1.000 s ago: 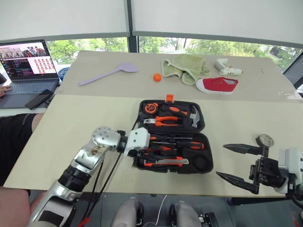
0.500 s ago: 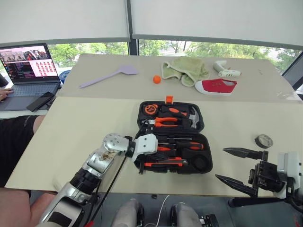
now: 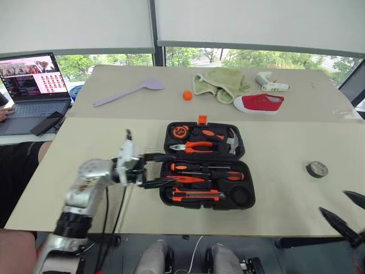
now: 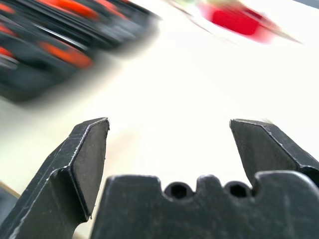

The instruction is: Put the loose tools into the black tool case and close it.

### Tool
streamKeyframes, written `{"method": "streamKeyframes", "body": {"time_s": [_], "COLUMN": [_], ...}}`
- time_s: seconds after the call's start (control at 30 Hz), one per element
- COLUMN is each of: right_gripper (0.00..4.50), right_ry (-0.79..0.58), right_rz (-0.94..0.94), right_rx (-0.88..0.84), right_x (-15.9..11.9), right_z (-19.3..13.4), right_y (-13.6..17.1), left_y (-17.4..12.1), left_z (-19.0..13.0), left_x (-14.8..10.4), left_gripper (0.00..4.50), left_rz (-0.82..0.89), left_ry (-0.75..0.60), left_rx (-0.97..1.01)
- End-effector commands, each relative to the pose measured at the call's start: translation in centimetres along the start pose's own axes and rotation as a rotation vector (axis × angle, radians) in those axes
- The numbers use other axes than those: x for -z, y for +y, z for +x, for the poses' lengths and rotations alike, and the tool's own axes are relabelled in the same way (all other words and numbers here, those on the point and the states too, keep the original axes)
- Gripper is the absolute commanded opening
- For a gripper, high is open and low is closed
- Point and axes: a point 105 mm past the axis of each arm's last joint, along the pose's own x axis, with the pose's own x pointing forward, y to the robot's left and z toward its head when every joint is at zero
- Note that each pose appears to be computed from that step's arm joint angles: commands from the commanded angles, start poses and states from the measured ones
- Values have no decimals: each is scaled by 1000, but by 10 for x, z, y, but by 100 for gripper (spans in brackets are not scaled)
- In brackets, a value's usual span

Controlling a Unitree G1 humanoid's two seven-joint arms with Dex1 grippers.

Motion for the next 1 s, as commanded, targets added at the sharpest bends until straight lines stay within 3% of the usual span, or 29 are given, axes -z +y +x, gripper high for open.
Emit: {"method": "streamKeyframes", "body": {"time_s": [0.03,0.13,0.33,0.7,0.83,1.0], "right_gripper": [450,450,450,450,350,168], "right_ry": [26,30,153,501,566,648], "right_rz": [-19,-29,-118,-188,-200,-210], "right_rx": [68,39,-200,-318,-323,-317], "right_x": [2,-4,-49,-48,-45,-40], "right_z": [-10,2,75,162,175,175], "right_y": [-9,-9,-12,-30,-34,-40], "left_y": [8,6,-10,-31,-34,-35], "left_z": [-28,-31,14,59,56,49], "left_x": [-6,-5,-27,-30,-28,-26], "left_gripper": [447,447,447,447,450,450], "left_rz": [35,11,32,21,25,31], "left_ry": [-36,-54,-180,-160,-140,-120], "left_rx": [-103,-121,-30,180,187,174]}}
